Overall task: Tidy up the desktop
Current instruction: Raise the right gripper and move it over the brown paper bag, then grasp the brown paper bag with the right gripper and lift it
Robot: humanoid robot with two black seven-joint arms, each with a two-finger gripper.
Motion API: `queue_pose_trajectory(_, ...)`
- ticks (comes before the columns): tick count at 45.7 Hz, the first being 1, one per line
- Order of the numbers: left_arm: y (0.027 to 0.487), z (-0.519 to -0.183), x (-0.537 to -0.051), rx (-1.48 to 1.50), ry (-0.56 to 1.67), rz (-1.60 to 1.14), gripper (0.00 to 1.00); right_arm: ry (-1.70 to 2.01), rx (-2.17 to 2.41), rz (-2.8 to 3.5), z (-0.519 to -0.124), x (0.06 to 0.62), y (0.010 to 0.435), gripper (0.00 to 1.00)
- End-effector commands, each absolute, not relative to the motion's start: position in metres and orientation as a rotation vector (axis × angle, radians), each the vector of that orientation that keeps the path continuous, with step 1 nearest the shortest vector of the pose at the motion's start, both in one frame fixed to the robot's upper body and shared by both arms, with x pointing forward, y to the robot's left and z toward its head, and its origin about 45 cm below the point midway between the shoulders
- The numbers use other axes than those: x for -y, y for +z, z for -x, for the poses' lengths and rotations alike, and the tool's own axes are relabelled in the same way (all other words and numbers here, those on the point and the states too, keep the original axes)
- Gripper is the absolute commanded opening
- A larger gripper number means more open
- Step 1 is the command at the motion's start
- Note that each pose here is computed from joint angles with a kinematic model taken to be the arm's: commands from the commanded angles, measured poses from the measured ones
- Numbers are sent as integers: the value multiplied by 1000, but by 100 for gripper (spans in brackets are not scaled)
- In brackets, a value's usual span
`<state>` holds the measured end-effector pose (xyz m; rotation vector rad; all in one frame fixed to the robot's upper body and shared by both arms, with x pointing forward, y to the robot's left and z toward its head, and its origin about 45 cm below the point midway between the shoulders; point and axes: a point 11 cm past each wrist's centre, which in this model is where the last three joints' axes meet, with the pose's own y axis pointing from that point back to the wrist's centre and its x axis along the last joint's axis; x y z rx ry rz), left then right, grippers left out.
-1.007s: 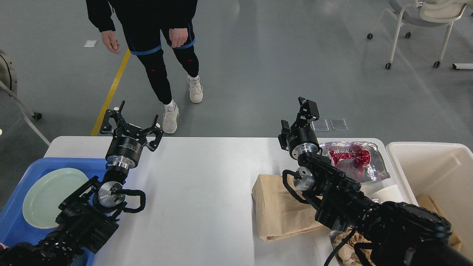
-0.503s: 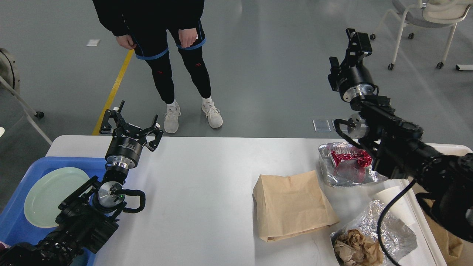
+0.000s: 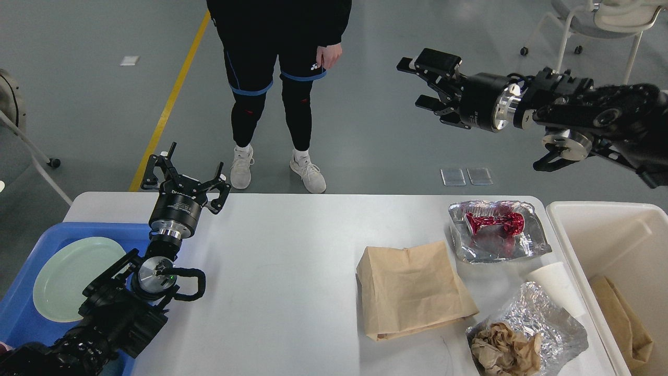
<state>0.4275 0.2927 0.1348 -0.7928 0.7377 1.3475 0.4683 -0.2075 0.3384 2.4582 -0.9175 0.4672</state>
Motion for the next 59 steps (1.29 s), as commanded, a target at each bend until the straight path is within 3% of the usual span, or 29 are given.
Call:
queue_pose_trajectory(1, 135, -428, -294, -737, 1349, 792, 99, 388, 645, -2504, -434, 178, 372, 100)
queue_pose_trajectory(5, 135, -428, -294, -737, 1349, 792, 99, 257, 386, -2494, -397, 161, 380, 100)
queue_pose_trajectory(10, 135, -428, -293, -736, 1348, 793, 99, 287, 111, -2214, -369, 164, 359, 100)
queue_pose_trajectory(20, 135, -428, -294, -737, 1349, 792, 99, 347, -76, -1564, -336, 168, 339, 100)
queue_pose_trajectory(26, 135, -428, -294, -737, 1349, 792, 99, 294, -134, -1509, -309, 145, 325, 100)
queue_pose_trajectory(40, 135, -428, -293, -736, 1348, 793, 99, 41, 283, -1674, -318, 140, 200, 100)
queue_pose_trajectory(51, 135, -428, -293, -736, 1348, 793, 99, 38, 378, -1678, -314, 136, 163, 100)
queue_pose_trajectory(59, 135, -428, -294, -737, 1349, 792, 99, 37, 388, -1721, -312, 120, 149, 94)
